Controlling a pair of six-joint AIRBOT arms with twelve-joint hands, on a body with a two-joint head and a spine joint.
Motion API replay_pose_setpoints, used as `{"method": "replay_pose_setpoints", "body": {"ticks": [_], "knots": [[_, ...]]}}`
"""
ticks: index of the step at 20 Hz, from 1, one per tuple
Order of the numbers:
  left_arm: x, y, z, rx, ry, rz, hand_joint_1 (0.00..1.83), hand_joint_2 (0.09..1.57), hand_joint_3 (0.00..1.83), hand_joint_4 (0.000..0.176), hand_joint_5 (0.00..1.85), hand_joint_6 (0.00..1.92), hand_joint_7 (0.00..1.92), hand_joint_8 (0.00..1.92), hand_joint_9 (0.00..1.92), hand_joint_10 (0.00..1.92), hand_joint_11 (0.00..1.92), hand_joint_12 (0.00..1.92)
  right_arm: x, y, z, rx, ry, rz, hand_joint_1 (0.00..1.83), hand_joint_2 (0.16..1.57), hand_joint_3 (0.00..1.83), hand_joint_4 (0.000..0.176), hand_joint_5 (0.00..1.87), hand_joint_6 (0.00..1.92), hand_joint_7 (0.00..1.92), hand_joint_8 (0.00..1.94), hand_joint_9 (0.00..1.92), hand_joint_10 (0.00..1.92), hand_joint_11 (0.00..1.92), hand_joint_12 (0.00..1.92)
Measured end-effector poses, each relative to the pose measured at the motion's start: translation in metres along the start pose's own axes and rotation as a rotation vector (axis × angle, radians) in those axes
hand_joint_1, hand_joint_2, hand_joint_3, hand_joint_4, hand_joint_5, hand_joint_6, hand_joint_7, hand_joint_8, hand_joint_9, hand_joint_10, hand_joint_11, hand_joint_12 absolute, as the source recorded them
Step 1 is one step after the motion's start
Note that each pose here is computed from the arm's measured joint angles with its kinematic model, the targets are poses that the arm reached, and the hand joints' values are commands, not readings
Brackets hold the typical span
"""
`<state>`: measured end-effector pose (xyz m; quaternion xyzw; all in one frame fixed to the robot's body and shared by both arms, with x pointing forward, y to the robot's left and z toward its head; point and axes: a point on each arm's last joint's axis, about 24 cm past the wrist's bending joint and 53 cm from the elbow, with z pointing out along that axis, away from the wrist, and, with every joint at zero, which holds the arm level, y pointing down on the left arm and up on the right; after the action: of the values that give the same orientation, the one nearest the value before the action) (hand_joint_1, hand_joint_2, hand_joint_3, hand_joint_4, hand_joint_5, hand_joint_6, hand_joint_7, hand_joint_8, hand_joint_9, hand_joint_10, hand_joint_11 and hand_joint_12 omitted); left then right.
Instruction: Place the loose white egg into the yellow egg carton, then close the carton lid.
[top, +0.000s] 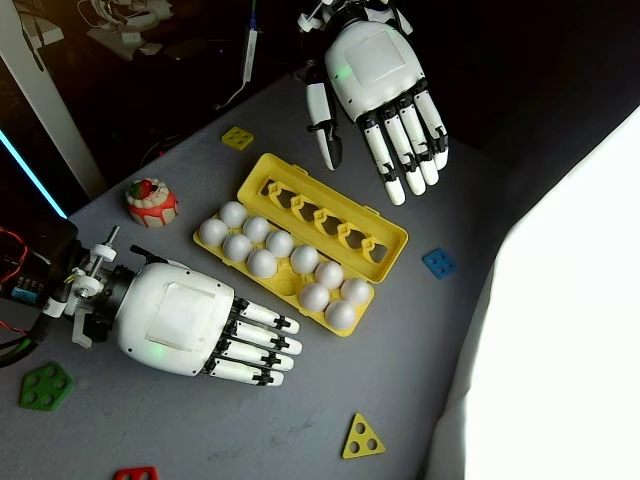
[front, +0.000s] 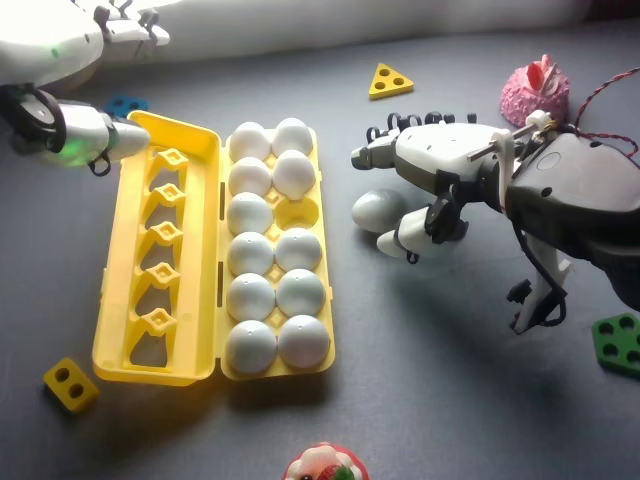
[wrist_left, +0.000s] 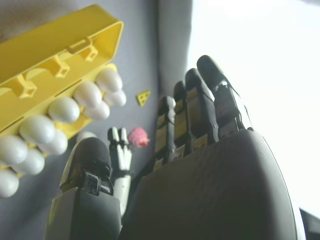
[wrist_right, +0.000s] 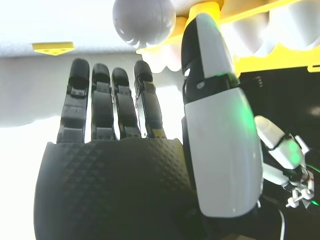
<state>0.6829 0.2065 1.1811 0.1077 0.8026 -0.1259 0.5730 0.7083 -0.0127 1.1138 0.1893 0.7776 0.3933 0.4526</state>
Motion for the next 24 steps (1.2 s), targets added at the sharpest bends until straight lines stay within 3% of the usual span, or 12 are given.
{"method": "replay_pose_setpoints", "body": {"ticks": [7, 12, 17, 22, 24], "knots": [[-0.012, -0.014, 0.003, 0.026, -0.029, -0.02, 0.16, 1.32, 0.0, 0.034, 0.17, 0.0, 0.2, 0.0, 0.25, 0.0, 0.0, 0.89, 0.001, -0.002, 0.01, 0.01, -0.008, 0.008, 1.08, 1.12, 0.01, 0.0, 0.3, 0.01, 0.09, 0.0, 0.11, 0.0, 0.0, 0.36], [-0.011, -0.021, 0.002, 0.045, -0.025, -0.021, 0.22, 1.32, 0.0, 0.022, 0.19, 0.01, 0.2, 0.0, 0.23, 0.0, 0.0, 0.84, 0.01, 0.0, 0.012, 0.01, 0.01, 0.023, 1.06, 1.11, 0.0, 0.0, 0.32, 0.0, 0.09, 0.0, 0.1, 0.0, 0.0, 0.35], [-0.012, -0.017, 0.003, 0.039, -0.026, -0.021, 0.23, 1.31, 0.0, 0.024, 0.21, 0.01, 0.26, 0.01, 0.27, 0.01, 0.0, 0.91, 0.011, 0.0, 0.014, 0.01, 0.011, 0.022, 1.05, 1.13, 0.01, 0.0, 0.33, 0.01, 0.11, 0.0, 0.12, 0.0, 0.0, 0.4], [-0.012, -0.018, 0.003, 0.038, -0.028, -0.023, 0.21, 1.32, 0.0, 0.03, 0.23, 0.01, 0.24, 0.0, 0.26, 0.0, 0.0, 0.91, 0.006, -0.002, 0.016, 0.015, 0.0, 0.022, 1.05, 1.12, 0.0, 0.0, 0.45, 0.03, 0.13, 0.0, 0.13, 0.0, 0.0, 0.42], [-0.015, -0.018, 0.003, 0.04, -0.033, -0.043, 0.23, 1.31, 0.0, 0.03, 0.23, 0.01, 0.23, 0.0, 0.27, 0.01, 0.0, 0.92, 0.006, -0.002, 0.016, 0.015, 0.0, 0.021, 1.05, 1.11, 0.0, 0.0, 0.51, 0.05, 0.14, 0.01, 0.14, 0.01, 0.0, 0.43]]}}
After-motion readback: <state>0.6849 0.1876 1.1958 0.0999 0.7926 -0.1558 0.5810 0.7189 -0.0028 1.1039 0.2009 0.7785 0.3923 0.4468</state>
